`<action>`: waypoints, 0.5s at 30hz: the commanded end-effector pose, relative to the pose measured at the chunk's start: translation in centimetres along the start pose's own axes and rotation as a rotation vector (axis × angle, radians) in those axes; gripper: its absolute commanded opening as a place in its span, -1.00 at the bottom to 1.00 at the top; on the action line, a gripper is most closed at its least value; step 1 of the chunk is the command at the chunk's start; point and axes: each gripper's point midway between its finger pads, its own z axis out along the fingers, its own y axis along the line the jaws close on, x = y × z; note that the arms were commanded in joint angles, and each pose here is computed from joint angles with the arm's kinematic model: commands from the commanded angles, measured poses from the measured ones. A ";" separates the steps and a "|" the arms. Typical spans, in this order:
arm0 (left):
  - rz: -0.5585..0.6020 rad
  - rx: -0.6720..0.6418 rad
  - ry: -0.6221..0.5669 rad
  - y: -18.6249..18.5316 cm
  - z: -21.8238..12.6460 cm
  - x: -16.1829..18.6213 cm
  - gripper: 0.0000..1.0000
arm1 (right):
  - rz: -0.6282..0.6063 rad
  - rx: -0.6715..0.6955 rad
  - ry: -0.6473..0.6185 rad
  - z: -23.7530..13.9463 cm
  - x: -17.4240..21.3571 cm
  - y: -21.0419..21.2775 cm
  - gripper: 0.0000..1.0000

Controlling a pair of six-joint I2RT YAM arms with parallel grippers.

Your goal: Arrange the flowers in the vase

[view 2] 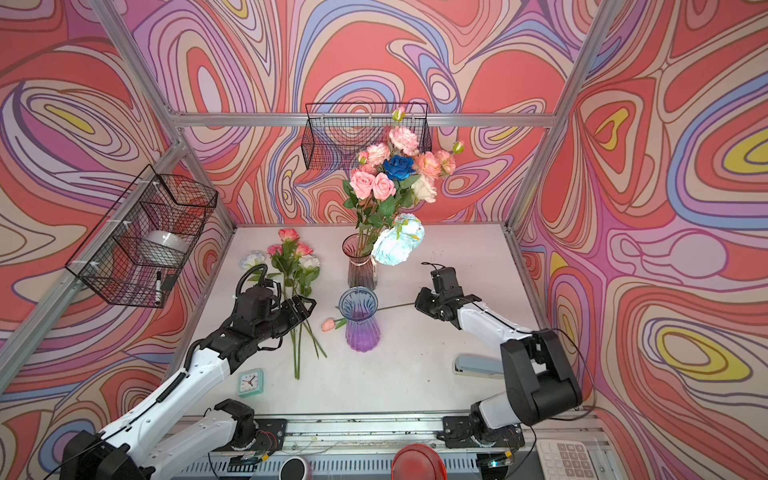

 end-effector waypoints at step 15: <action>-0.033 -0.004 0.005 1.1 -0.4 0.9 0.55 | 0.100 0.051 0.020 5.3 0.2 -1.9 -0.86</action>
